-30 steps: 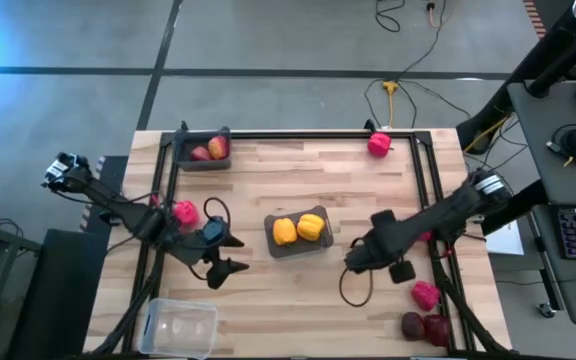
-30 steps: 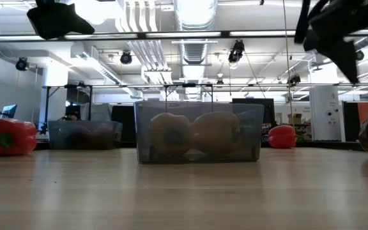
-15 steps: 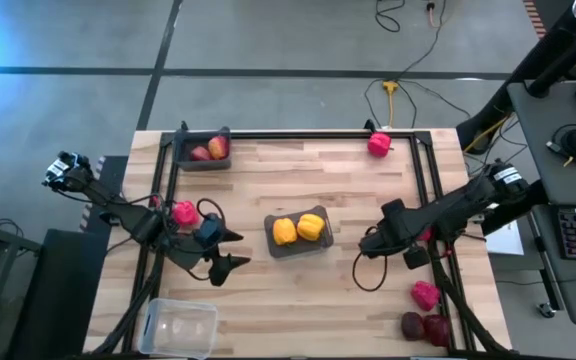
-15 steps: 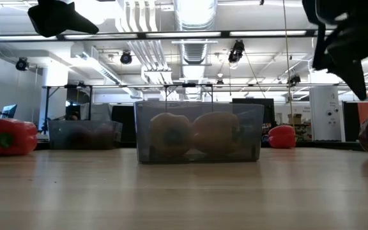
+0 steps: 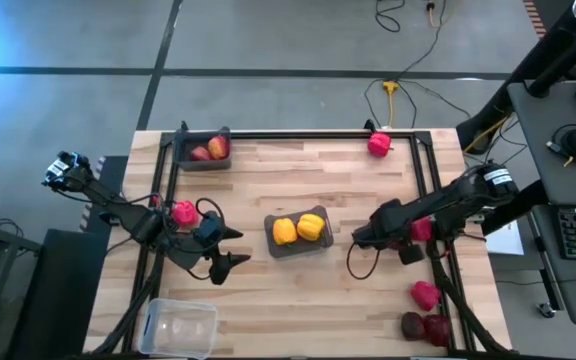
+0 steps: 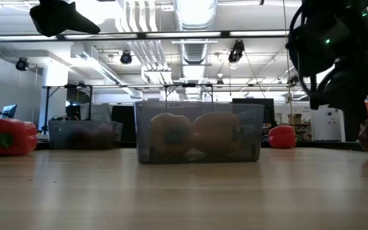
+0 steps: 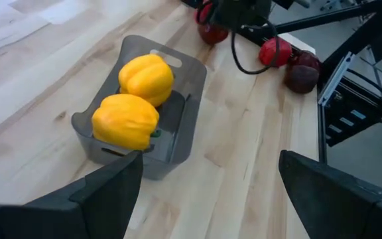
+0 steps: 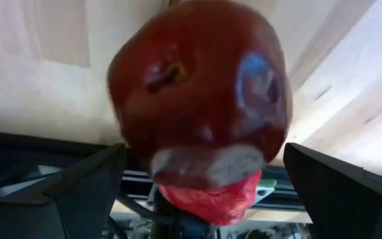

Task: Sort produce into baskets
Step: Put the top apple into the top black bin

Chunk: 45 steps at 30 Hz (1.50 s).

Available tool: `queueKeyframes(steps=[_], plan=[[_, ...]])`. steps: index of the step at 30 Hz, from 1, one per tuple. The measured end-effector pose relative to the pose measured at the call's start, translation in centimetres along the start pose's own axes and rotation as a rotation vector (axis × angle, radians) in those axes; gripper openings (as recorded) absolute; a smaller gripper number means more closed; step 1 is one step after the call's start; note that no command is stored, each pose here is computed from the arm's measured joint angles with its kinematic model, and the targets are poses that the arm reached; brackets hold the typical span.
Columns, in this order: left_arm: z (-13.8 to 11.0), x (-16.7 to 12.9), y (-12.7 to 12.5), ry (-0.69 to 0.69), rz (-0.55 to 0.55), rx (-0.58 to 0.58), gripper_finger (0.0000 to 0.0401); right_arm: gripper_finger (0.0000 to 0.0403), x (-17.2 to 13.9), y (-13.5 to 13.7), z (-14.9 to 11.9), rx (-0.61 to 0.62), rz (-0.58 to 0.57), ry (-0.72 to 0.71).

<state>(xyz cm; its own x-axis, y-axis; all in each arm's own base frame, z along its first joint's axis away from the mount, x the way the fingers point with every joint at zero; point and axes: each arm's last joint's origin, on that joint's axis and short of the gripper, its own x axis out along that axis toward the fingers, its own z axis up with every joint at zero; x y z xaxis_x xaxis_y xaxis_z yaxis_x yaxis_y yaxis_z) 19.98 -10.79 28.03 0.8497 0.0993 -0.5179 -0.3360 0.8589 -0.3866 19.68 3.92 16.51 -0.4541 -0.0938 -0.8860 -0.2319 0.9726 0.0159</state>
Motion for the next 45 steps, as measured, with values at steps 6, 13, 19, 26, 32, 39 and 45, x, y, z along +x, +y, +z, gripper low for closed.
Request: queueKeyframes(steps=[6, 13, 19, 26, 32, 39, 45], plan=[[-0.1, -0.9, 0.2, 0.074, -0.060, 0.039, 0.0335, 0.0400, 0.2, -0.4, 1.5, 0.085, 0.062, -0.103], [0.5, -4.4, 2.3, 0.182, -0.135, 0.004, 0.0335, 0.0399, 1.2, -0.2, 2.5, 0.153, 0.120, -0.110], [1.6, -7.1, 3.9, 0.106, -0.168, -0.051, 0.0335, 0.0362, 2.1, -0.2, 3.7, 0.224, 0.152, -0.118], [2.6, -9.0, 5.5, -0.060, -0.114, -0.101, 0.0335, 0.0309, 1.0, -0.2, 3.9, 0.298, 0.190, -0.208], [2.9, -9.1, 6.0, -0.178, 0.001, -0.077, 0.0335, 0.0313, 0.2, -0.4, 3.7, 0.374, 0.215, -0.215], [3.3, -9.2, 6.1, -0.288, 0.085, -0.111, 0.0335, 0.0311, -2.0, -0.6, 3.8, 0.389, 0.265, -0.222], [3.1, -8.8, 6.1, -0.269, 0.097, -0.132, 0.0335, 0.0310, -7.9, -3.5, 3.7, 0.400, 0.264, -0.348]])
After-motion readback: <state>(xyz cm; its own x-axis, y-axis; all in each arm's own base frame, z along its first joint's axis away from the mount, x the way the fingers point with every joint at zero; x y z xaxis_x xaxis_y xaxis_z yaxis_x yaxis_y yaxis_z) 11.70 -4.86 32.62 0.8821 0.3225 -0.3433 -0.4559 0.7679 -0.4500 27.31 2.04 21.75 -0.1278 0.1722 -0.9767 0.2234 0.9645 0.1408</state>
